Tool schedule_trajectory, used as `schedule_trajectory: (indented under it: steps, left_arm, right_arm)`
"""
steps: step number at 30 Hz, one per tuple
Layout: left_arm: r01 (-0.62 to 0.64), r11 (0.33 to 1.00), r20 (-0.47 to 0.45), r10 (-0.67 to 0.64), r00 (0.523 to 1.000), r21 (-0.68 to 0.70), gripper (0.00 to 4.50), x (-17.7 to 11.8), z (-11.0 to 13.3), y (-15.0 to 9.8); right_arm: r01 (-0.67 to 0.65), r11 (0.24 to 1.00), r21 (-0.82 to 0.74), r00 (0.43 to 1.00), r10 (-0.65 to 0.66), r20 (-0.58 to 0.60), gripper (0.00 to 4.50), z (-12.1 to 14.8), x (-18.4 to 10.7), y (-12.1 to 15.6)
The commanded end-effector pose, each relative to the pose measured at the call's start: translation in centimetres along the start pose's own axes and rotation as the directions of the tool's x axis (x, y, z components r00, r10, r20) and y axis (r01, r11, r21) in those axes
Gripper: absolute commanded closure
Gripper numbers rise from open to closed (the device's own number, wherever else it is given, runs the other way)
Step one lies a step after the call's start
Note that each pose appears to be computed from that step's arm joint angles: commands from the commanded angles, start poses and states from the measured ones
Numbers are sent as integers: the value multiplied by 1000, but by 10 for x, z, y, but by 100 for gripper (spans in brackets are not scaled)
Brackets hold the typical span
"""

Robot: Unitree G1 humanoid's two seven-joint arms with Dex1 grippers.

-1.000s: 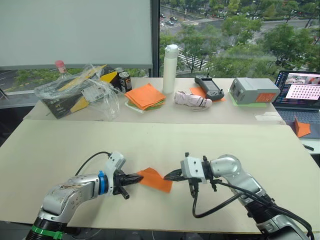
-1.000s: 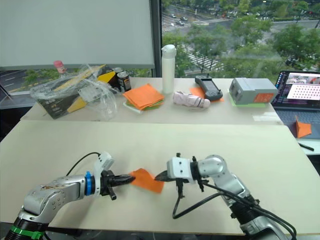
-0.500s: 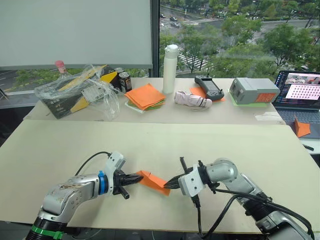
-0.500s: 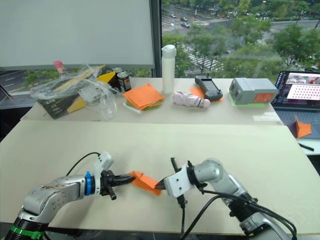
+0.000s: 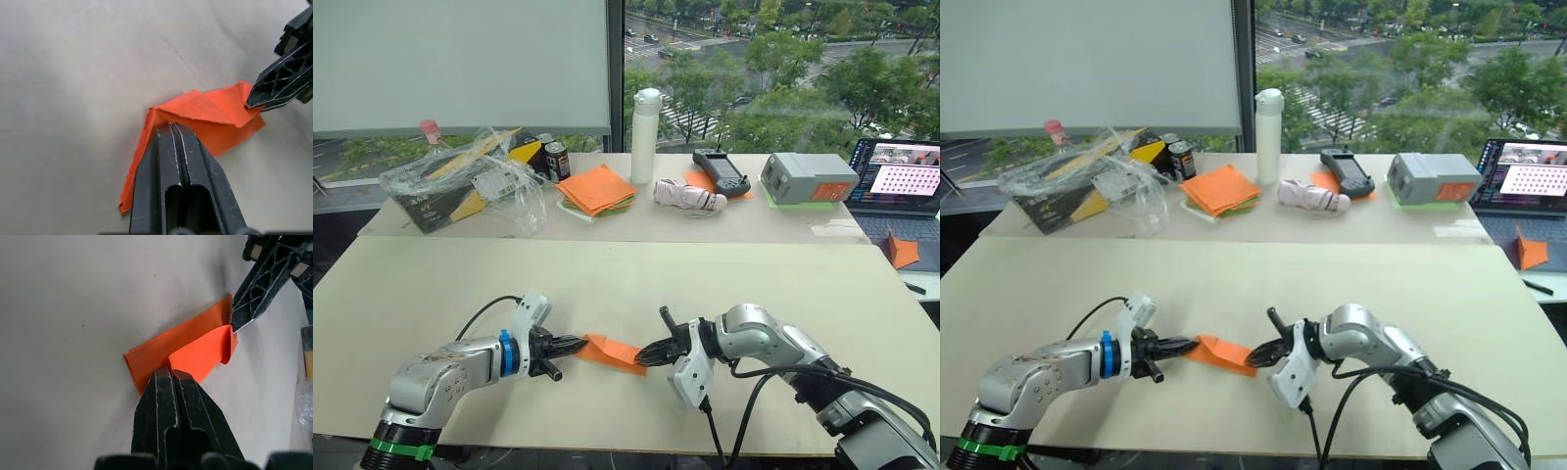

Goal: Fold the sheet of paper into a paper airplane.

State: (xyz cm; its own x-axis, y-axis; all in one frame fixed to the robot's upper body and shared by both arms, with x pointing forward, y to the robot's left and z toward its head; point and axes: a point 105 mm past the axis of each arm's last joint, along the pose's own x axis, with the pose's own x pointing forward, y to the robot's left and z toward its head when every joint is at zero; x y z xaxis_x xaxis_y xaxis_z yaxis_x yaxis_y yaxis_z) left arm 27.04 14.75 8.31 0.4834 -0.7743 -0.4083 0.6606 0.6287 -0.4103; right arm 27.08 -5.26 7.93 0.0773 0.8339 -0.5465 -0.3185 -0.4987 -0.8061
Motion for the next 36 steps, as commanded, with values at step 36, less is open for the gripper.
schedule_trajectory:
  steps: [36]
  left_arm:
    - [36,994,-103,-25,994,101,450,31,-16,-6]
  right_arm:
    - [-38,998,54,998,40,-46,446,-11,-4,11]
